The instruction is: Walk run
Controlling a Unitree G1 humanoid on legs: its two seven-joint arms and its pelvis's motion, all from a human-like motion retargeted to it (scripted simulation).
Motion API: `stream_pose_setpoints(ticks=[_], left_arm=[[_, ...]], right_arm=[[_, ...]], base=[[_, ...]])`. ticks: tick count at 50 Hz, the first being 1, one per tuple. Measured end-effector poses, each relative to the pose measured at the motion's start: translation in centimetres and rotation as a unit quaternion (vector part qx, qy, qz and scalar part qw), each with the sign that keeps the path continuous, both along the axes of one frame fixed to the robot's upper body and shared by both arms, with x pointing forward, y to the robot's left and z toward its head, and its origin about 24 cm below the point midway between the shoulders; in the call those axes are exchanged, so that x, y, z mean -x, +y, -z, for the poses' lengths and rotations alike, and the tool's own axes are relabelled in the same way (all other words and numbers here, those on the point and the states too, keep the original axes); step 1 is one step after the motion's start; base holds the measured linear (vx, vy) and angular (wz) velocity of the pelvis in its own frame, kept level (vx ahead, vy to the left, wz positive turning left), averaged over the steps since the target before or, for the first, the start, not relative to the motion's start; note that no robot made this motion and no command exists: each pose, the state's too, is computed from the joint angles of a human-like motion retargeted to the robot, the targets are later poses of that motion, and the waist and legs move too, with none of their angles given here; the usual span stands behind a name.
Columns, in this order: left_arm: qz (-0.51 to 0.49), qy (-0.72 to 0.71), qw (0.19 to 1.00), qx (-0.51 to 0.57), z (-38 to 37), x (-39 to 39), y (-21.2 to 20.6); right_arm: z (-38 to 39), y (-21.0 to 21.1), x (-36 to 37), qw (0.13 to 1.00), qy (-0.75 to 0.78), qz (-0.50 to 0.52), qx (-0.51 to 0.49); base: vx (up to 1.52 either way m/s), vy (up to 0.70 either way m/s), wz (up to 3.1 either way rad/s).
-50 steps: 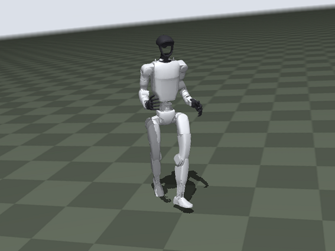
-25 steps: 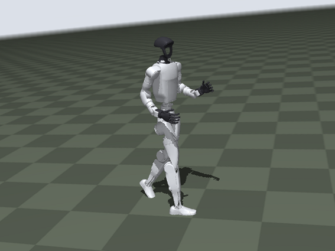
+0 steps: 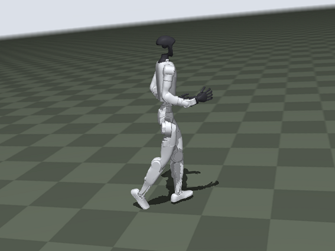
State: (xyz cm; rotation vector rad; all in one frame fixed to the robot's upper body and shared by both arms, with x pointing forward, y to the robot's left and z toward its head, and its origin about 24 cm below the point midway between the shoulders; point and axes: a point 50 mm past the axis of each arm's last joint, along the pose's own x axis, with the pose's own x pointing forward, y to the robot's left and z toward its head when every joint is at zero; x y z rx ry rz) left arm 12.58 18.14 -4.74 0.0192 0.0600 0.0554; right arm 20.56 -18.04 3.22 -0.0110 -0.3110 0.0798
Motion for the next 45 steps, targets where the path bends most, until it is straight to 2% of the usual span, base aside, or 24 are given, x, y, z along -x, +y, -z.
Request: stream_pose_setpoints(ticks=[5, 8, 17, 21, 28, 35, 40, 45], left_arm=[[-0.026, -0.075, 0.996, 0.033, -2.0, -4.7, -1.8], [-0.022, -0.128, 0.99, 0.056, -4.2, -7.2, -3.1], [0.097, -0.236, 0.967, 0.011, -9.4, -10.9, -4.5], [0.104, -0.207, 0.973, -0.006, -8.0, -9.9, -4.2], [0.118, -0.074, 0.99, 0.02, -2.2, -5.0, -3.7], [0.03, 0.055, 0.996, 0.063, 1.9, 1.5, -3.1], [0.039, 0.056, 0.997, 0.04, 1.7, 1.5, -2.1], [0.015, 0.013, 1.0, 0.017, 0.3, -0.8, -1.9]], right_arm=[[3.6, 0.6, 1.6, 0.996, 0.087, -0.025, -0.002], [4.9, -0.4, 3.6, 0.993, 0.12, -0.001, -0.009], [6.9, -1.5, 9.5, 0.976, 0.198, 0.089, -0.019], [6.5, -1.0, 8.8, 0.979, 0.184, 0.081, -0.03], [4.3, -1.4, 4.2, 0.992, 0.111, 0.058, -0.008], [0.5, -1.7, -0.4, 0.998, 0.006, 0.024, -0.055], [-1.7, -2.7, -1.0, 0.999, -0.034, 0.027, 0.006], [0.0, -2.2, -0.6, 1.0, 0.012, 0.019, 0.02]], base=[[0.84, 0.27, 1.4], [0.85, 0.31, 1.75], [0.8, 0.11, 3.18], [0.94, -0.18, 1.33], [0.97, -0.19, 2.03], [0.85, -0.17, 0.65], [0.95, -0.15, 0.95], [1.11, -0.46, 0.61]])
